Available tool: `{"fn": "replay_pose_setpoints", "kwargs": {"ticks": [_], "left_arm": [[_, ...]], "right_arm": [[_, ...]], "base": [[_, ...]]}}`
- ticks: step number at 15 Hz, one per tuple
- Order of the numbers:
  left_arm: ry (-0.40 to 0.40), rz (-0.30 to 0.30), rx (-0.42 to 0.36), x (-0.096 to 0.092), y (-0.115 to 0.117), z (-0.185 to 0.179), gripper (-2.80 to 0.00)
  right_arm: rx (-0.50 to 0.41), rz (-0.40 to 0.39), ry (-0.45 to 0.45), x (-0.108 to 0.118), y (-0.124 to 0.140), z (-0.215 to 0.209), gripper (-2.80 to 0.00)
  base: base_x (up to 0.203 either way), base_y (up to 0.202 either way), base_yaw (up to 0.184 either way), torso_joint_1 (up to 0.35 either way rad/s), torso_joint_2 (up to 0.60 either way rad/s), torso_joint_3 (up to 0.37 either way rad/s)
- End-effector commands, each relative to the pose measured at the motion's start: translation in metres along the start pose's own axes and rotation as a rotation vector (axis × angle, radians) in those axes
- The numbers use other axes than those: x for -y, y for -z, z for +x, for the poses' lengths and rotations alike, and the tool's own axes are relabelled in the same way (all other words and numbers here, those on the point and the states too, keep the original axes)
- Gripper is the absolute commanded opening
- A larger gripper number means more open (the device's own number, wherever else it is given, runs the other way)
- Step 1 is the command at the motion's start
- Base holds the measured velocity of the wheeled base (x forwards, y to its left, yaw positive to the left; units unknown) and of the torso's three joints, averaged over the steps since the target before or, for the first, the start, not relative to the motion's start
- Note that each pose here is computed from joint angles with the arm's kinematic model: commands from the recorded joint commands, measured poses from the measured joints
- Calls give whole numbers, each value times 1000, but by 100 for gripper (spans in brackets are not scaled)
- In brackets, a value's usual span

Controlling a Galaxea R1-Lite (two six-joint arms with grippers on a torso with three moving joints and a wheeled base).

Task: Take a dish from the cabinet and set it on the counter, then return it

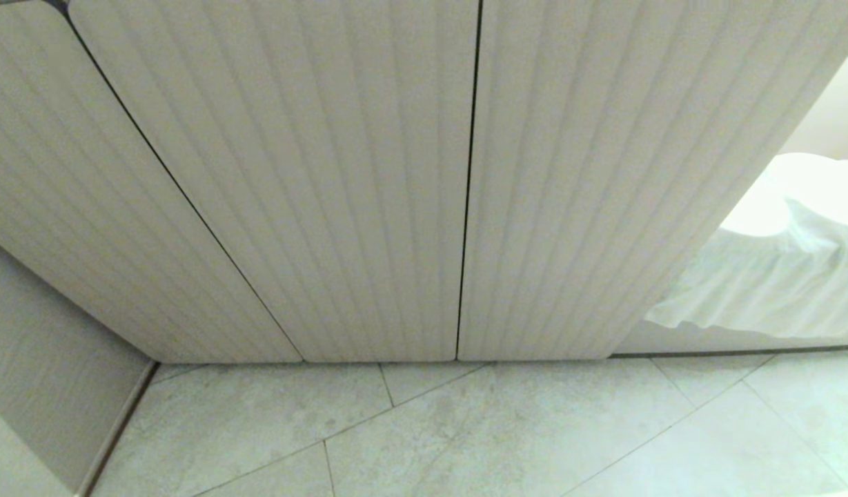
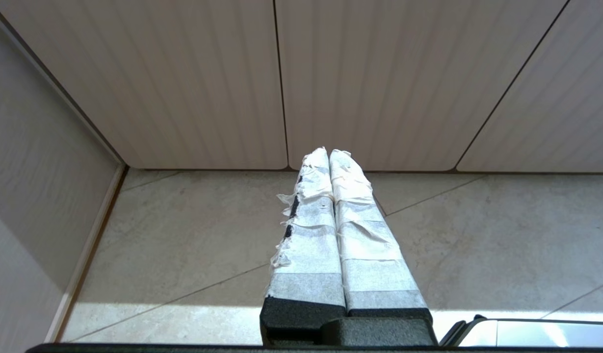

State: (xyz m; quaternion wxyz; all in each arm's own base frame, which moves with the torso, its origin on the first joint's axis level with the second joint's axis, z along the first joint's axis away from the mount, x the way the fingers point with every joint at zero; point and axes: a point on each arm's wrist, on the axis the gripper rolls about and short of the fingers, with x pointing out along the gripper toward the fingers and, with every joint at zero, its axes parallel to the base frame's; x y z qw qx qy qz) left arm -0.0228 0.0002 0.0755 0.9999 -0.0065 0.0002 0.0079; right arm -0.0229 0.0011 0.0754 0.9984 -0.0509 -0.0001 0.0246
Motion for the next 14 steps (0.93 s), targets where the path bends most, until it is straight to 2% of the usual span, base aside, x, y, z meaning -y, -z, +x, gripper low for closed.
{"fn": "replay_pose_setpoints", "kwargs": {"ticks": [1, 9, 11, 14], "left_arm": [[-1, -1, 0, 0, 0, 0, -280], [-1, -1, 0, 0, 0, 0, -280], [-1, -1, 0, 0, 0, 0, -280], [-1, -1, 0, 0, 0, 0, -280]], "right_arm": [[-1, 2, -2, 0, 0, 0, -280], [-2, 7, 12, 0, 0, 0, -280], [0, 50, 14, 0, 0, 0, -280], [0, 59, 14, 0, 0, 0, -280]], "base": [[0, 0, 0, 0, 0, 0], [0, 0, 0, 0, 0, 0], [0, 0, 0, 0, 0, 0], [0, 0, 0, 0, 0, 0]]}}
